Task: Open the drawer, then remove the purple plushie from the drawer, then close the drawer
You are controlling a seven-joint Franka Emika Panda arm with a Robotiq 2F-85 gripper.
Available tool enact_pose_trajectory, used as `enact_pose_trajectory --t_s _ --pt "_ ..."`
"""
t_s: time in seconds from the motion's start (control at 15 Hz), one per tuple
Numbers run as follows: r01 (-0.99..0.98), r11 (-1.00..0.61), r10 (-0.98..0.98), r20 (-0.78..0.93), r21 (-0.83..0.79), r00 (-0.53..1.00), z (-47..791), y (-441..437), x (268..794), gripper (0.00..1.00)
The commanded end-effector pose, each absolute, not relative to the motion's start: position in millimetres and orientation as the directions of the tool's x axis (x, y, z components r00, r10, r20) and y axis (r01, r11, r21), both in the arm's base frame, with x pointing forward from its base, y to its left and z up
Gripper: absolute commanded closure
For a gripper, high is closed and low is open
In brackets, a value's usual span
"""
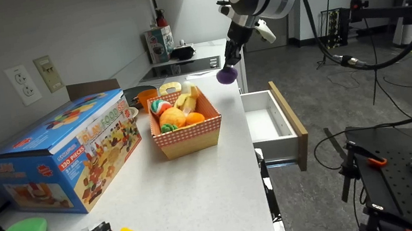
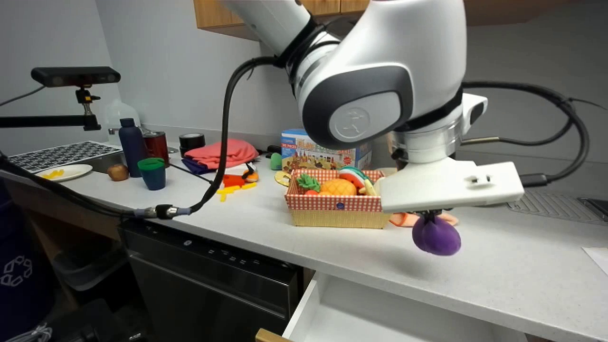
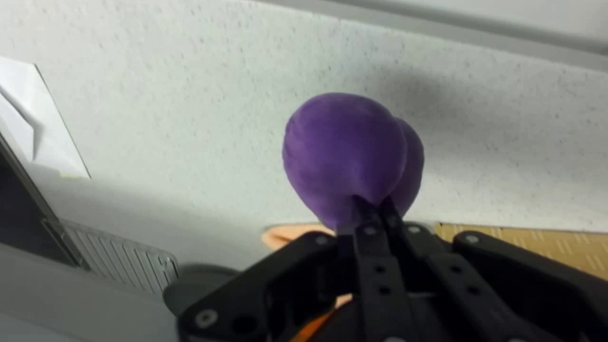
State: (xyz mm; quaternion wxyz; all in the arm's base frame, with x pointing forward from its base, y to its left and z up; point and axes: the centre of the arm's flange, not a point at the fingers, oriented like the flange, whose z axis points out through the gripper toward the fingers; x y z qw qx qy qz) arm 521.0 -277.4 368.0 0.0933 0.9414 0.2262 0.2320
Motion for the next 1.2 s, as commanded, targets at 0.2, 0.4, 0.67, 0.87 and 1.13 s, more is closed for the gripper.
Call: enact_pose_trajectory --t_s 0.2,0.4,0.67,0.87,1.13 --pt "0.493 -0.798 0.602 0.510 0.347 0.614 405 -231 513 0.99" --pt "0.554 -0.746 0.656 0.556 0.371 0.511 413 -214 522 0.99" --pt "0.646 -0.652 0.727 0.569 0.398 0.384 411 -198 526 0.99" --pt "0.714 -0.574 0.769 0.564 0.402 0.300 404 -194 531 0.99" --pt "0.779 -0.494 0.795 0.563 0.386 0.225 397 -193 531 0.99"
